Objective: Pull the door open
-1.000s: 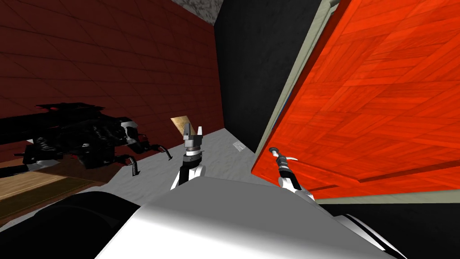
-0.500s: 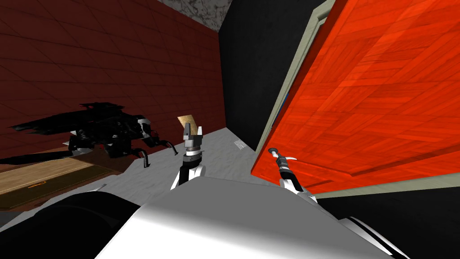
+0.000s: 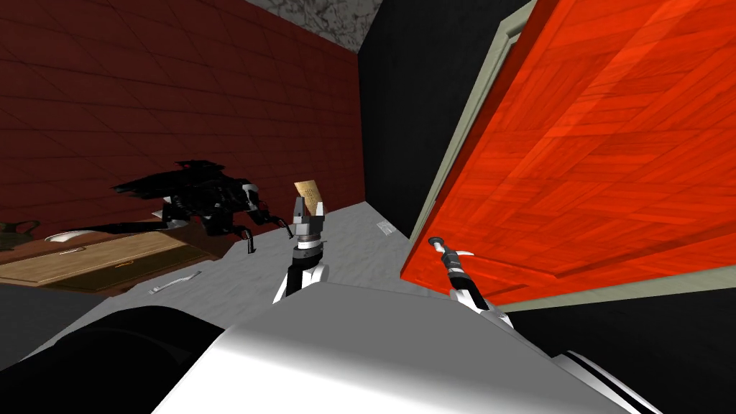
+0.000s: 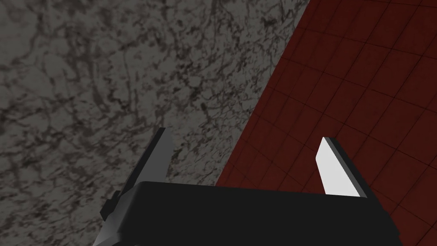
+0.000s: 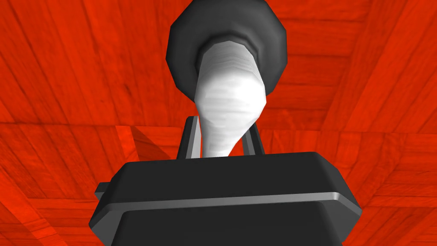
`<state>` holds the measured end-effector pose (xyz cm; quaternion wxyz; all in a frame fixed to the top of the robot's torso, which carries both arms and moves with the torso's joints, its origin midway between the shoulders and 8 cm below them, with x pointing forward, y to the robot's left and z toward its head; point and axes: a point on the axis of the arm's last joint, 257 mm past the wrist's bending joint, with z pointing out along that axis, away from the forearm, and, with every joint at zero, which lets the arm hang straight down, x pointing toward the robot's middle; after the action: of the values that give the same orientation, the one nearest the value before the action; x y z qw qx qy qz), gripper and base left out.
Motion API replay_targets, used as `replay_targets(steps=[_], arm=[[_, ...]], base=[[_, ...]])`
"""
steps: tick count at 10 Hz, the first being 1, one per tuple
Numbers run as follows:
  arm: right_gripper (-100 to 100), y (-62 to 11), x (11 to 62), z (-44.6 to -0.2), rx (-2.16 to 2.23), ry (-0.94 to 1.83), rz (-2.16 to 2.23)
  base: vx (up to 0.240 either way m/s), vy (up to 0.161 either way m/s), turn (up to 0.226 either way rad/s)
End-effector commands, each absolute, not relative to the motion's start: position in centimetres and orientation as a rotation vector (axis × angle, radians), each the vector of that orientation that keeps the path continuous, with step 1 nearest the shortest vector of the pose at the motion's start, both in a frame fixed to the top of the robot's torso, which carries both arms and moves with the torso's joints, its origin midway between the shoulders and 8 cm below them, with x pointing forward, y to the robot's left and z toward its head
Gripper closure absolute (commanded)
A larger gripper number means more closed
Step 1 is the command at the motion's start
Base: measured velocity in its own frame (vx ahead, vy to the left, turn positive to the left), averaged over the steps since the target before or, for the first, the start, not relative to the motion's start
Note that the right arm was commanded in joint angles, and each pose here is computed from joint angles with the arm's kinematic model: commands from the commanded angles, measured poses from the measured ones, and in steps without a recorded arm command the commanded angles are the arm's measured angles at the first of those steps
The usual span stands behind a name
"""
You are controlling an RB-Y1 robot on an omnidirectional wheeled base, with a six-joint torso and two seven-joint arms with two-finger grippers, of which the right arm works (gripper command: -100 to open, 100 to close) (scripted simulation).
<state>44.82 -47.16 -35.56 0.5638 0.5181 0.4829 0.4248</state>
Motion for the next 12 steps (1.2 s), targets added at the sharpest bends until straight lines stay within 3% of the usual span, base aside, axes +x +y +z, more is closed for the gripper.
replay_targets(steps=[1, 12], arm=[[100, -46.7, 44.5, -35.5, 1.205, 1.151, 1.020], [100, -45.4, 41.0, -35.5, 1.142, 1.241, 1.116]], base=[[-0.197, -0.073, 0.100], [-0.168, -0.050, 0.090]])
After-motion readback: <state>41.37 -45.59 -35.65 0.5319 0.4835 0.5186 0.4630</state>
